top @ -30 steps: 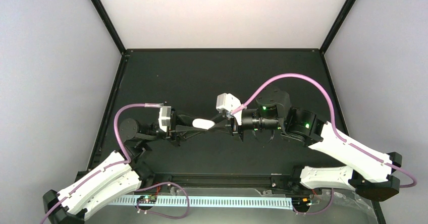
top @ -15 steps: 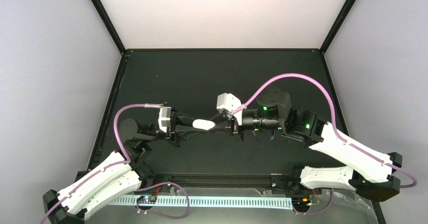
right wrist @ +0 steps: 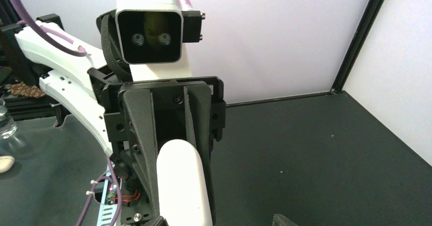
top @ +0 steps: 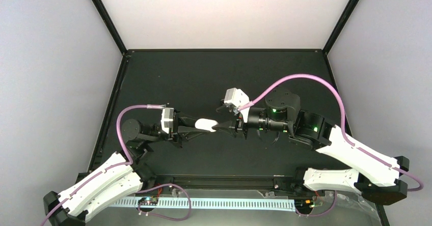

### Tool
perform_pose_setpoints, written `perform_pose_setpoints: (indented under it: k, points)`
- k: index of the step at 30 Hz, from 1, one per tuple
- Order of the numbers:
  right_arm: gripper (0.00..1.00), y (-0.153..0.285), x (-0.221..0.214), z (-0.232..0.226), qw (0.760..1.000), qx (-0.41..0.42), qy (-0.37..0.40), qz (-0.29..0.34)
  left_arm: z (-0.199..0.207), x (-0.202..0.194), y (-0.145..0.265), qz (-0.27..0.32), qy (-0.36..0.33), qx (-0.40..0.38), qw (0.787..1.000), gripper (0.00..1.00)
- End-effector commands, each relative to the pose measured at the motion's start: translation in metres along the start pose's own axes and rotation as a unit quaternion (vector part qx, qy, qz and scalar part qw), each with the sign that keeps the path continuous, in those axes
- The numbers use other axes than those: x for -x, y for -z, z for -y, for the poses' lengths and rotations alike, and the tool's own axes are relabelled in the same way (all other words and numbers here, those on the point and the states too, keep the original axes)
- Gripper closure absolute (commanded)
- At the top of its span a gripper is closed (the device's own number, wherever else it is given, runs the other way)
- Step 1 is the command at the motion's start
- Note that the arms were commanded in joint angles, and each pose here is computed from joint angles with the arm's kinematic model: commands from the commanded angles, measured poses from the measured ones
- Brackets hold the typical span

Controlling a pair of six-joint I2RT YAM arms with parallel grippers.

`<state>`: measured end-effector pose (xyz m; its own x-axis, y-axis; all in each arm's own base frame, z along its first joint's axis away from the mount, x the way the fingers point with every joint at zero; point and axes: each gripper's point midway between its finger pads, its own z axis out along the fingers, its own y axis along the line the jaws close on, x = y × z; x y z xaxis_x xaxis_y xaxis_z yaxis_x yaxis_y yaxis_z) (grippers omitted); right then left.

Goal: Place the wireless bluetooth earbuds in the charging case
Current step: Open the charging case, then adjust the earbud at the center of the board.

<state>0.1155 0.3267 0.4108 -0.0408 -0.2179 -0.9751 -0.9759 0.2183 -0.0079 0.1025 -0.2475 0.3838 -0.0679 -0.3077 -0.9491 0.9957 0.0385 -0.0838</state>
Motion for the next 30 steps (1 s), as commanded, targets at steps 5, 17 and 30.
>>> perform_pose_setpoints:
  k: [5, 17, 30]
  points:
    - [0.44, 0.007, 0.011, 0.021, 0.998, -0.064, -0.01, 0.027, 0.012, 0.011, 0.0, 0.005, -0.023, -0.022, 0.999, 0.98]
    - [0.35, 0.031, 0.039, 0.01, 0.994, -0.042, -0.032, 0.093, 0.006, 0.001, 0.005, -0.001, -0.019, 0.003, 1.0, 0.98]
    - [0.37, 0.033, -0.129, 0.182, 0.89, -0.324, -0.315, 0.051, 0.013, -0.013, 0.026, -0.019, -0.027, 0.028, 0.999, 0.98]
